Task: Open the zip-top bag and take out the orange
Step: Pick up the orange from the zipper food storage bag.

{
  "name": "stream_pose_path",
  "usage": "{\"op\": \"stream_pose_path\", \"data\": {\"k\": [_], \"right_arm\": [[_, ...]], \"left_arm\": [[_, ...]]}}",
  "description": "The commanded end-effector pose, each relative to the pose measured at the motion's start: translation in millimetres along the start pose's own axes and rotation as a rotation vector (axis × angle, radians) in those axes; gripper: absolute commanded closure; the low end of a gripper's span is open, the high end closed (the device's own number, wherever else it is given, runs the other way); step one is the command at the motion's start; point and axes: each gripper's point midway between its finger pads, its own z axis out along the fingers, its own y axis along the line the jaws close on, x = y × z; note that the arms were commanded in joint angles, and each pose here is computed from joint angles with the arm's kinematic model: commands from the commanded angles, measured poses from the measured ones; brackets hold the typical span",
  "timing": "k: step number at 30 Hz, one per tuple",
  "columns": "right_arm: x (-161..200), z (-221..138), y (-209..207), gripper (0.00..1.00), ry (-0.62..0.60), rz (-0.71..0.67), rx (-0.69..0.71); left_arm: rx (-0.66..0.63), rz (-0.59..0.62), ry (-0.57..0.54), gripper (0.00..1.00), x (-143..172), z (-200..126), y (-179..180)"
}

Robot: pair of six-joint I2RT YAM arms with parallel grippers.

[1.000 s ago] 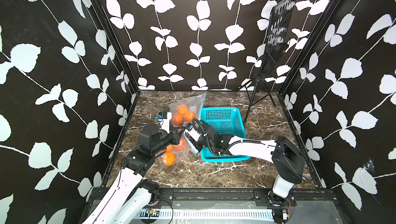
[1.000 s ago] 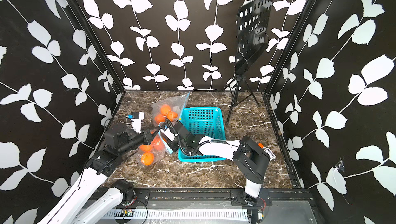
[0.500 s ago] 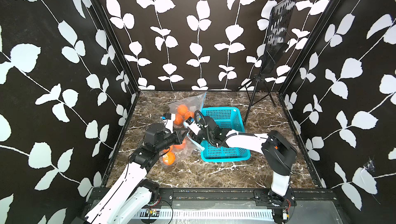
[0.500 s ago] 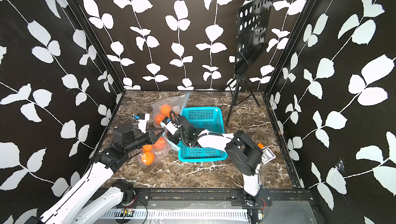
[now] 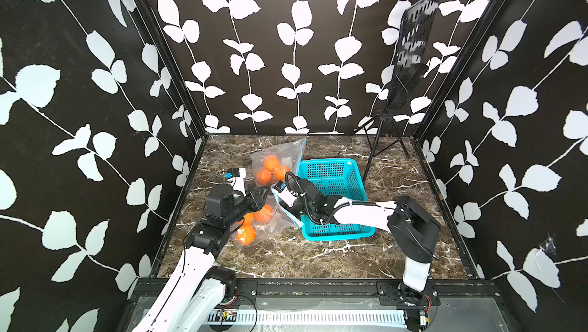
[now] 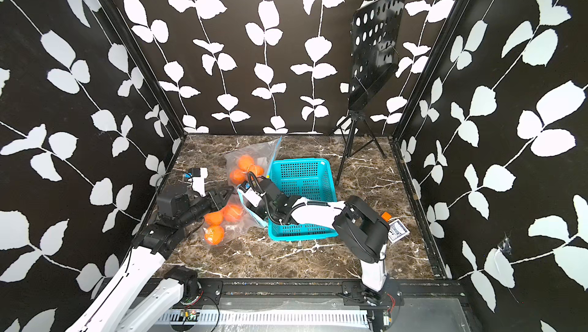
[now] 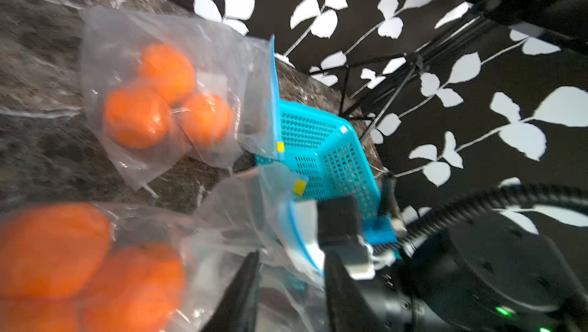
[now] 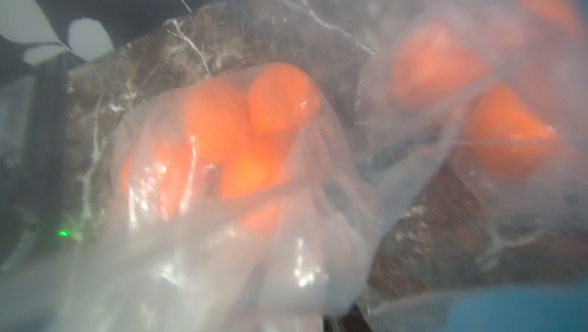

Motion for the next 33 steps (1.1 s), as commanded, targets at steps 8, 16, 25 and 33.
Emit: {"op": "stream_pose_path", "data": {"k": [8,16,25,33], "right_arm": [[-8,-9,30,0.77,-0.143,-0.205,-0.039],[0,7,36,0.68,-0.086,-0.330,-0.002],[1,24,17,0.67,-0.019,-0.302,0.159],[4,35,0,0.59,-0.022,-0.159,0.162]], "left_arm": [[-0.339,0.004,0.021,0.48,25,22,91],[-0.389,0.005,0.072,0.66,41,48,118],[-0.468,-0.002,0.148,0.91,65,69,151],[-0.483,0.015,0.188,1.00,72,79,160]]}}
